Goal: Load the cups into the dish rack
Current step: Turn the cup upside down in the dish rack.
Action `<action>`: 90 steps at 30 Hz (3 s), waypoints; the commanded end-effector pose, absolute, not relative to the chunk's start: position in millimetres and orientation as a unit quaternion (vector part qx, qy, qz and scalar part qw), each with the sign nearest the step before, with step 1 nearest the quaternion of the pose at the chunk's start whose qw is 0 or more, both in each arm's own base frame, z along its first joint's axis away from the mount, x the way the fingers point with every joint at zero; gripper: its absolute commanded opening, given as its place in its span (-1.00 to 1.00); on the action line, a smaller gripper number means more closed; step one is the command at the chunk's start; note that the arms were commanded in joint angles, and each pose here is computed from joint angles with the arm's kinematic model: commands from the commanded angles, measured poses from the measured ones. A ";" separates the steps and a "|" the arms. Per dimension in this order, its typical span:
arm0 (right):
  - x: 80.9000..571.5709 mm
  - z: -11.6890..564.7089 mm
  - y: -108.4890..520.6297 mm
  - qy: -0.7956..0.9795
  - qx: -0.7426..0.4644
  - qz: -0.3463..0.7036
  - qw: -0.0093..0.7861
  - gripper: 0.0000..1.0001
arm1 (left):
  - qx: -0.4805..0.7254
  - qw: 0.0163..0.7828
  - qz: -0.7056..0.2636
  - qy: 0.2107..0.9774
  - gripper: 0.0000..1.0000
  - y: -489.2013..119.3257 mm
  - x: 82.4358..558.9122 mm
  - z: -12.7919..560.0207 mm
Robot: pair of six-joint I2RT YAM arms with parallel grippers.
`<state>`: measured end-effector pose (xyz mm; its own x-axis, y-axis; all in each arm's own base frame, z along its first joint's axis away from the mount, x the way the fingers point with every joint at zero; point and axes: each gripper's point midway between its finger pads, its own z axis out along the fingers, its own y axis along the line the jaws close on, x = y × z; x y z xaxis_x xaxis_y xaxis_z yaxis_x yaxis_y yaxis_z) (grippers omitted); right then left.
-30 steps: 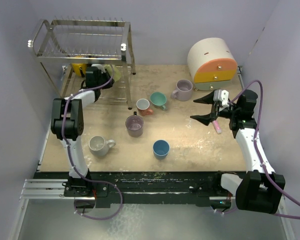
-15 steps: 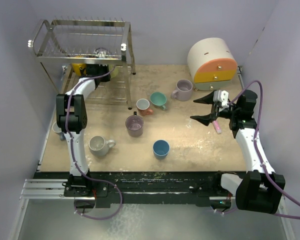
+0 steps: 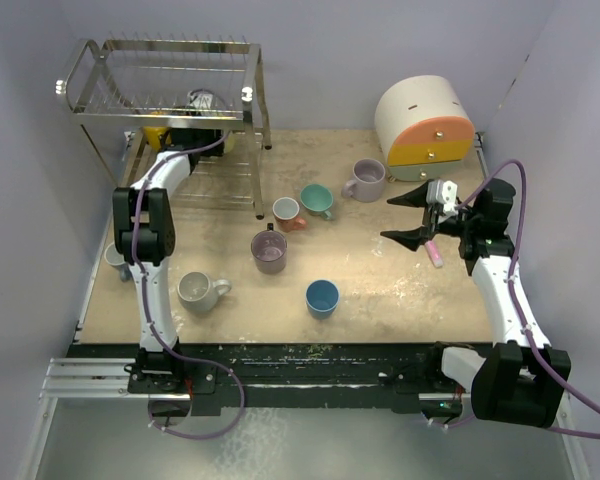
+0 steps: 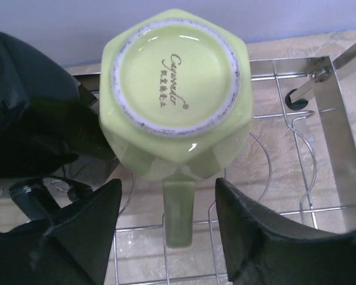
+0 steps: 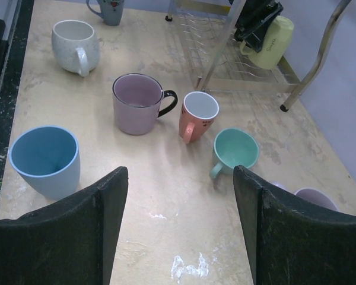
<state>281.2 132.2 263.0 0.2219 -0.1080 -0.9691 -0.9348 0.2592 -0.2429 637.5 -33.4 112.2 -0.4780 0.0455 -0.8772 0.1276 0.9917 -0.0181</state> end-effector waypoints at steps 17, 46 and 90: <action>275.0 289.1 133.3 0.487 -0.527 0.318 0.620 0.50 | 0.064 0.508 -0.078 0.855 0.52 -39.1 541.1 152.8; 259.7 305.3 131.7 0.490 -0.566 0.296 0.594 0.53 | 0.017 0.482 -0.350 0.803 0.45 -116.6 290.1 209.0; 290.0 227.7 174.2 0.646 -0.581 0.200 0.454 0.53 | -0.094 0.489 -0.527 0.688 0.97 -138.8 168.2 307.7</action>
<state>259.6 180.1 220.6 0.0946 -0.5434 -0.8341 -0.9670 0.1489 -0.2067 167.3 -133.3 307.9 -0.4627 -0.6169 -0.6367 0.3946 0.4999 -0.7710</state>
